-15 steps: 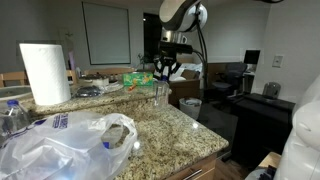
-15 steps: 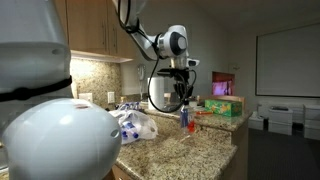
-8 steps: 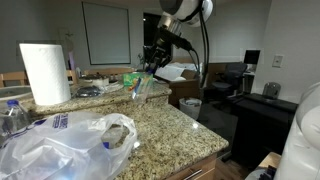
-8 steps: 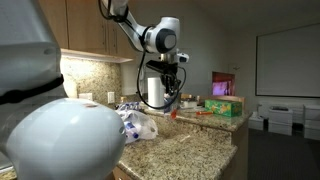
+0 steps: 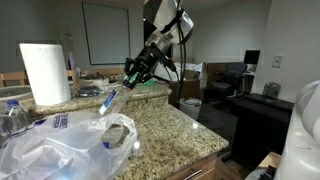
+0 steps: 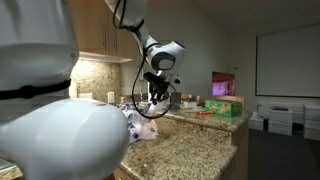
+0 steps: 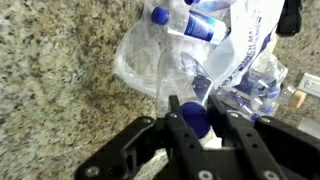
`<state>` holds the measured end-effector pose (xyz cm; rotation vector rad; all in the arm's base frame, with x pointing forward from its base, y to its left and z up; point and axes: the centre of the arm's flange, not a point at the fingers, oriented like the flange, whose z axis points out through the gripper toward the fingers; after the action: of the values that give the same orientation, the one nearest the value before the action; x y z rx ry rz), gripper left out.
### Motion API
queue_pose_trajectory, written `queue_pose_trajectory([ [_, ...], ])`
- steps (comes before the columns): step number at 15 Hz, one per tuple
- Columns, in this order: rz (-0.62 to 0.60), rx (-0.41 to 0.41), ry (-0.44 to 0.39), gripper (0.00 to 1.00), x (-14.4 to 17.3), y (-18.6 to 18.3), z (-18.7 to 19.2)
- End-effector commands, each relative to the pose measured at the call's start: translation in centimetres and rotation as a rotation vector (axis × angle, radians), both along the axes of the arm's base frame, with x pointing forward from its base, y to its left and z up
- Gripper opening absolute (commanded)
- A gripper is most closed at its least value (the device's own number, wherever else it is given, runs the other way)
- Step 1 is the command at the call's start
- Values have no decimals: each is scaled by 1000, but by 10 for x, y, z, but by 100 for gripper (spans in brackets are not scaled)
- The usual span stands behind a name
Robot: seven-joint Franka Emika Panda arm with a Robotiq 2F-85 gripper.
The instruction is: Put the bottles in the plastic
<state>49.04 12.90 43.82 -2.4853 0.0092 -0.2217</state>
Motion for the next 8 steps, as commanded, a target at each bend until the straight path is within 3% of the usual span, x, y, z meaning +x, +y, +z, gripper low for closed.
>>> queue_pose_trajectory([
  [1,157,112,62,8,20,9,-26],
  [8,425,296,291,8,46,36,-80],
])
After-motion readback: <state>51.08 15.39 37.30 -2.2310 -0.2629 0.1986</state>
